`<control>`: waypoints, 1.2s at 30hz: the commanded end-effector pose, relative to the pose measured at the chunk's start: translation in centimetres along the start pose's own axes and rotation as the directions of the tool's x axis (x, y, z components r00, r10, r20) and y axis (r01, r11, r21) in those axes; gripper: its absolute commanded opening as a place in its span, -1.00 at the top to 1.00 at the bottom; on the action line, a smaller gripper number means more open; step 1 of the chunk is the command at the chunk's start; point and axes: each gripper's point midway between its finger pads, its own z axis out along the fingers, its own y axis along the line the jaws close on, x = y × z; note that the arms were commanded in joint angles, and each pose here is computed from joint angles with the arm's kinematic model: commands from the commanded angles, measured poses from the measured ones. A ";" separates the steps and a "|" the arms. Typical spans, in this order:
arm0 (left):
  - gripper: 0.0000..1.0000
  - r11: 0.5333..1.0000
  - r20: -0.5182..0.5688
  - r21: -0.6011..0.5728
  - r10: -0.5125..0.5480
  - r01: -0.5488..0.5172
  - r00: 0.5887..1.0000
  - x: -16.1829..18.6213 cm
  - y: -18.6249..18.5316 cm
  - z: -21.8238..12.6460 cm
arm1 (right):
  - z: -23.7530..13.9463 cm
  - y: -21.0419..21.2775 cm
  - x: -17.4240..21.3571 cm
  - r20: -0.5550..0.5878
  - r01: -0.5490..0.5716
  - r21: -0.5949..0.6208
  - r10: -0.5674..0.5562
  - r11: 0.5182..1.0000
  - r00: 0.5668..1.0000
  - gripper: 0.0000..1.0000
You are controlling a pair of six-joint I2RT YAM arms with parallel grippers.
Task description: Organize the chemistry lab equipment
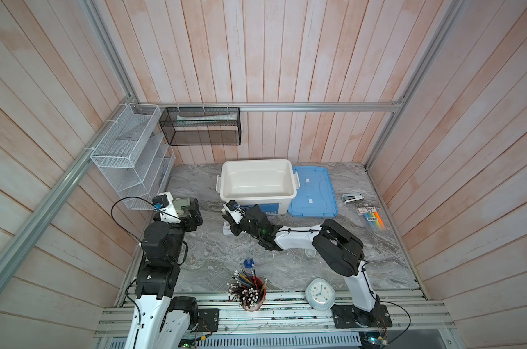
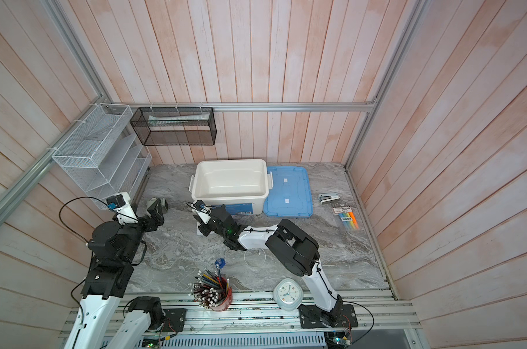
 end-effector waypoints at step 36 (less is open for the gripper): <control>-0.72 0.855 -0.084 0.337 0.444 -0.394 0.892 0.1 -14.8 5.3 | -24.7 -13.8 -9.1 0.112 -0.262 0.382 0.237 0.886 0.965 0.07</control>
